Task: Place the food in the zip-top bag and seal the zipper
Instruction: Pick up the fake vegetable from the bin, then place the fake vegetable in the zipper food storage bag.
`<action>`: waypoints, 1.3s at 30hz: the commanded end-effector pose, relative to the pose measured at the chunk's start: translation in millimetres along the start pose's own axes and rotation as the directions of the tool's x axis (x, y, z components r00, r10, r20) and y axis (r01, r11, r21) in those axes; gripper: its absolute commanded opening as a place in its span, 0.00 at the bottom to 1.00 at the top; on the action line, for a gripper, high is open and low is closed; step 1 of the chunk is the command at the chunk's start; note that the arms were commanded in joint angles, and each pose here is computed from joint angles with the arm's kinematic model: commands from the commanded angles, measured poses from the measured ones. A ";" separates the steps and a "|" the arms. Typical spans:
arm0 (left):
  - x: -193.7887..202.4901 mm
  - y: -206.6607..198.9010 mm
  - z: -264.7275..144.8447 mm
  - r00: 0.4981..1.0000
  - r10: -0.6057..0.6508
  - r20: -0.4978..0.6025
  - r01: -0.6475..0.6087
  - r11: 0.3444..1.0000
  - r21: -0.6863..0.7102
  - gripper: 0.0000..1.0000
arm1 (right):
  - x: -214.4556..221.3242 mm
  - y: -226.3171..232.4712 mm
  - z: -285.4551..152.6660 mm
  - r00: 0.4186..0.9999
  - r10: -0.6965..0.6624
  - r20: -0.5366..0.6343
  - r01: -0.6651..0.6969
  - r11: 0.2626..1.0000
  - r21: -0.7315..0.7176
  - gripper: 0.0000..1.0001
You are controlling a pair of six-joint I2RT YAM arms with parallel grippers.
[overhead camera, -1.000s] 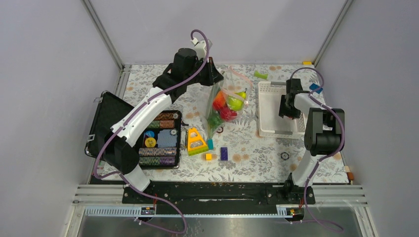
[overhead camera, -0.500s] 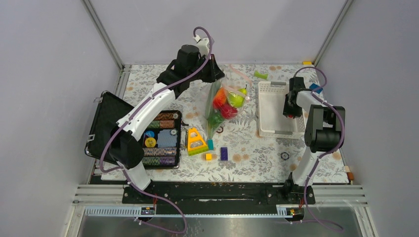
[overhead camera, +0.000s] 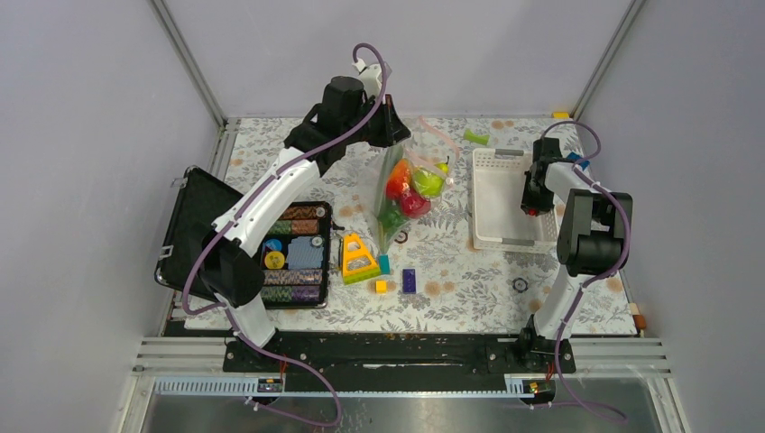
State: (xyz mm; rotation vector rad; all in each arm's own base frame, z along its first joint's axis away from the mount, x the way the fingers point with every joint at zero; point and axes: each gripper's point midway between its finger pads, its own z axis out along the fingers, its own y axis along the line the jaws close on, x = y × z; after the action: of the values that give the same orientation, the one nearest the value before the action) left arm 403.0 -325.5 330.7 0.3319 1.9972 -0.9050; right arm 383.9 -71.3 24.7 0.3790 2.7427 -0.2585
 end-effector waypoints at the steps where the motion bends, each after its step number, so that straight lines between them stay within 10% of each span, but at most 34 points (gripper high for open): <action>1: -42.0 -15.7 -15.2 0.992 0.028 0.121 -0.031 0.999 0.026 0.00 | -3.4 -3.6 -4.9 1.000 0.018 -0.002 -0.018 1.000 0.013 0.10; 14: -38.9 -16.3 -23.2 0.992 0.010 0.123 -0.013 1.000 0.020 0.00 | -6.0 25.0 -66.3 0.990 0.081 0.114 -0.054 0.974 -0.219 0.00; 22: -39.4 -18.8 -32.8 0.991 -0.007 0.134 0.005 1.000 0.017 0.00 | 0.9 74.4 -168.2 0.942 0.137 0.307 0.068 0.817 -0.573 0.00; 29: -39.4 -21.0 -41.4 0.989 -0.022 0.145 0.020 1.000 0.017 0.00 | 15.9 139.2 -313.5 0.734 0.071 0.676 0.489 0.635 -0.598 0.00; 39: -34.1 -30.1 -54.0 0.990 -0.044 0.136 0.038 0.998 0.048 0.00 | 13.6 204.4 -417.6 0.558 0.180 0.810 0.723 0.374 -0.581 0.00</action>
State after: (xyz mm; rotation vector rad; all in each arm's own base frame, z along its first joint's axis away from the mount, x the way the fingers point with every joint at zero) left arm 385.0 -310.7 343.5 0.2513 2.0015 -0.9185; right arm 287.0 192.9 339.6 -0.4490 1.7296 0.7659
